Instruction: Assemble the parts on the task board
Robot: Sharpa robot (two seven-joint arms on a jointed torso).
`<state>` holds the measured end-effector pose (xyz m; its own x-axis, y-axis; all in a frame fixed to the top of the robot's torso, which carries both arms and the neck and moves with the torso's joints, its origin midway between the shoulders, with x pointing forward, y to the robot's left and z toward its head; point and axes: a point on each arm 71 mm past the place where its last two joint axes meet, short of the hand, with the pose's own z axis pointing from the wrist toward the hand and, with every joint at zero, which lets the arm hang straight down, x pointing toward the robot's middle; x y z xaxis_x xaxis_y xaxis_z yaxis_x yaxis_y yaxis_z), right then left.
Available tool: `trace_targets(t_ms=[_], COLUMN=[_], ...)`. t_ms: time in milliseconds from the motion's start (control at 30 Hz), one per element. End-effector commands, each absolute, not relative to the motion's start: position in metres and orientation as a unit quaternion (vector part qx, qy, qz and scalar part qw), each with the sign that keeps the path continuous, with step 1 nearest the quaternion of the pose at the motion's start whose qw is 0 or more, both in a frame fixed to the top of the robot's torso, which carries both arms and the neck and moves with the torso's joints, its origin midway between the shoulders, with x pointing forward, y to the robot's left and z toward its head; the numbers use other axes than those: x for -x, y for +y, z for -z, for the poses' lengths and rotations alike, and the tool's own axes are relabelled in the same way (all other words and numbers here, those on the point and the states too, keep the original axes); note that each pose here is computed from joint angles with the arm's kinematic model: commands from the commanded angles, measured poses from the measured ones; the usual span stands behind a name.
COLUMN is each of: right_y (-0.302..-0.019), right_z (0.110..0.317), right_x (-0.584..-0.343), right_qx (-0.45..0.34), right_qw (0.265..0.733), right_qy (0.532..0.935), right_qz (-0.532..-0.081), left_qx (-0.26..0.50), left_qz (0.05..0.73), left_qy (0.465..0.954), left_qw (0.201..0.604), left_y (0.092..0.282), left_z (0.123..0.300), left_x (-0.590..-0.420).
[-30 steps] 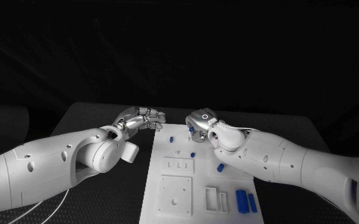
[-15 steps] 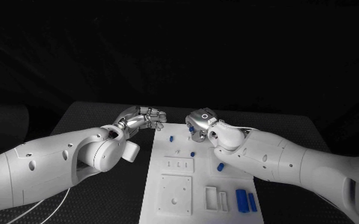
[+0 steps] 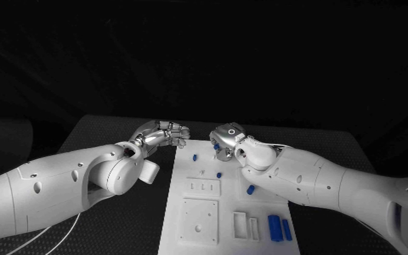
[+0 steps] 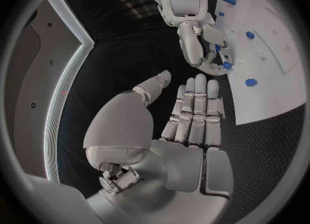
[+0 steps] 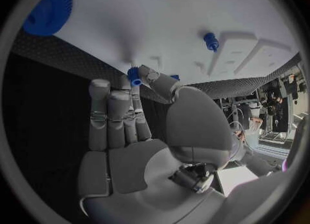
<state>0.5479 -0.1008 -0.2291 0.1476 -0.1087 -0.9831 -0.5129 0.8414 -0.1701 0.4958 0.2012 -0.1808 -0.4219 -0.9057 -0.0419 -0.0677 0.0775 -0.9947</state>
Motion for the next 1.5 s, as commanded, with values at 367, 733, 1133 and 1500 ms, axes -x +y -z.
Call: trace_targets(t_ms=[367, 733, 1133, 1500], right_y=[-0.100, -0.100, -0.105, -0.137], right_z=[0.234, 0.234, 0.231, 0.198], right_x=[-0.549, -0.550, -0.548, -0.534], right_qx=[0.250, 0.243, 0.233, 0.173], right_qw=[0.700, 0.699, 0.711, 0.729], right_qy=[0.655, 0.658, 0.646, 0.631], right_qz=[-0.135, -0.140, -0.151, -0.199], left_qx=[0.378, 0.378, 0.379, 0.383], left_qz=[0.566, 0.566, 0.565, 0.560], left_qy=[0.632, 0.632, 0.631, 0.628], left_qw=[0.370, 0.370, 0.372, 0.381], left_y=[0.198, 0.198, 0.199, 0.211], left_z=[0.178, 0.178, 0.178, 0.177], left_x=[-0.496, -0.496, -0.496, -0.498])
